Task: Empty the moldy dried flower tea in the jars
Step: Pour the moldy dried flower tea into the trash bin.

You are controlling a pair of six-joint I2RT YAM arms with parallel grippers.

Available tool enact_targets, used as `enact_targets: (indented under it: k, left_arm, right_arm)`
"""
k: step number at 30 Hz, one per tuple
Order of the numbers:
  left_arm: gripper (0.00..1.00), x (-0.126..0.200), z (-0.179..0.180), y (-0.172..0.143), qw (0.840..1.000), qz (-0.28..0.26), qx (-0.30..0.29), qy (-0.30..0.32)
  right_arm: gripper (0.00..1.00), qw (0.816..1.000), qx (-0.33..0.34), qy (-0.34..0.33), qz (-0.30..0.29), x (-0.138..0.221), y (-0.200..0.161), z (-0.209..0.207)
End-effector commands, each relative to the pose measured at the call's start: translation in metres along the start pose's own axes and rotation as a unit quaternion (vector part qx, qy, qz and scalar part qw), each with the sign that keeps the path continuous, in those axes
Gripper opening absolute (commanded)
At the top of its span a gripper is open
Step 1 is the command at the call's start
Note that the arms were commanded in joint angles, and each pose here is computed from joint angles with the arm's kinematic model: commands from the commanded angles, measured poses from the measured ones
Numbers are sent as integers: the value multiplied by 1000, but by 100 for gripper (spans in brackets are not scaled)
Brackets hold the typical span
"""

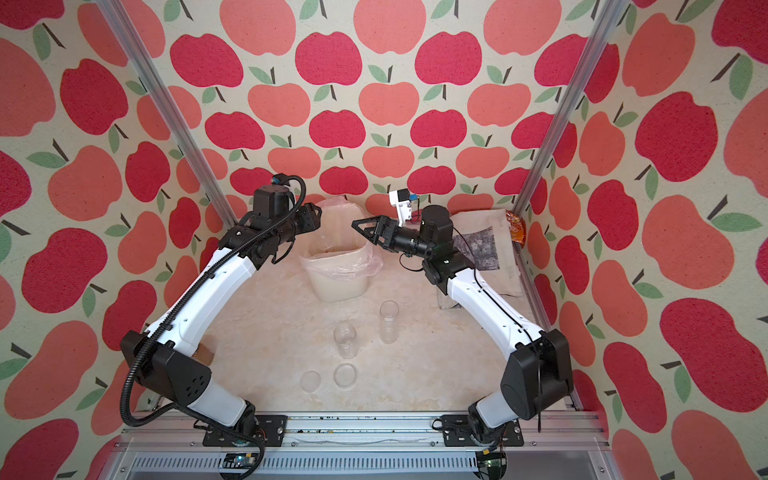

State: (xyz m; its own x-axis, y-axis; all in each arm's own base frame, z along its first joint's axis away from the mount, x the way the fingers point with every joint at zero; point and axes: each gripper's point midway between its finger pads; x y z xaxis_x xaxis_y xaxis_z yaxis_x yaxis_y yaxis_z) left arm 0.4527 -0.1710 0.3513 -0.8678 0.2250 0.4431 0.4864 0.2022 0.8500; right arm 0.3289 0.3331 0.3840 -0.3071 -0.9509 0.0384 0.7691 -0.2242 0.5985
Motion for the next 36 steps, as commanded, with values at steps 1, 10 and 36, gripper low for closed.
enact_targets:
  k: [1, 10, 36]
  left_arm:
    - [0, 6, 6, 8, 994, -9, -91, 58]
    - [0, 11, -26, 17, 962, -48, -249, 104]
    - [0, 2, -30, 6, 984, 16, -175, 43]
  right_arm:
    - [91, 998, 38, -47, 11, 18, -12, -9]
    - [95, 990, 73, -114, 23, 48, -31, -27]
    - [99, 982, 95, -159, 31, 80, -53, -43]
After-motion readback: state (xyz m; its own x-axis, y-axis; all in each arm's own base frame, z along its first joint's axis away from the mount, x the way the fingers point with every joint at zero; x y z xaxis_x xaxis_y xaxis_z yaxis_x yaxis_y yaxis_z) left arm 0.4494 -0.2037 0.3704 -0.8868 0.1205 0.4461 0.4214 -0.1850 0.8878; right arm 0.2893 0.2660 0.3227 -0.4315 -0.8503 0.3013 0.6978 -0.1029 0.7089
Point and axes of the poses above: each gripper's point midway between its finger pads, its own x axis back along the fingers, its own z axis along the line the jaws close on, y = z × x, and after that the axes turned 1 degree about -x, right-handed
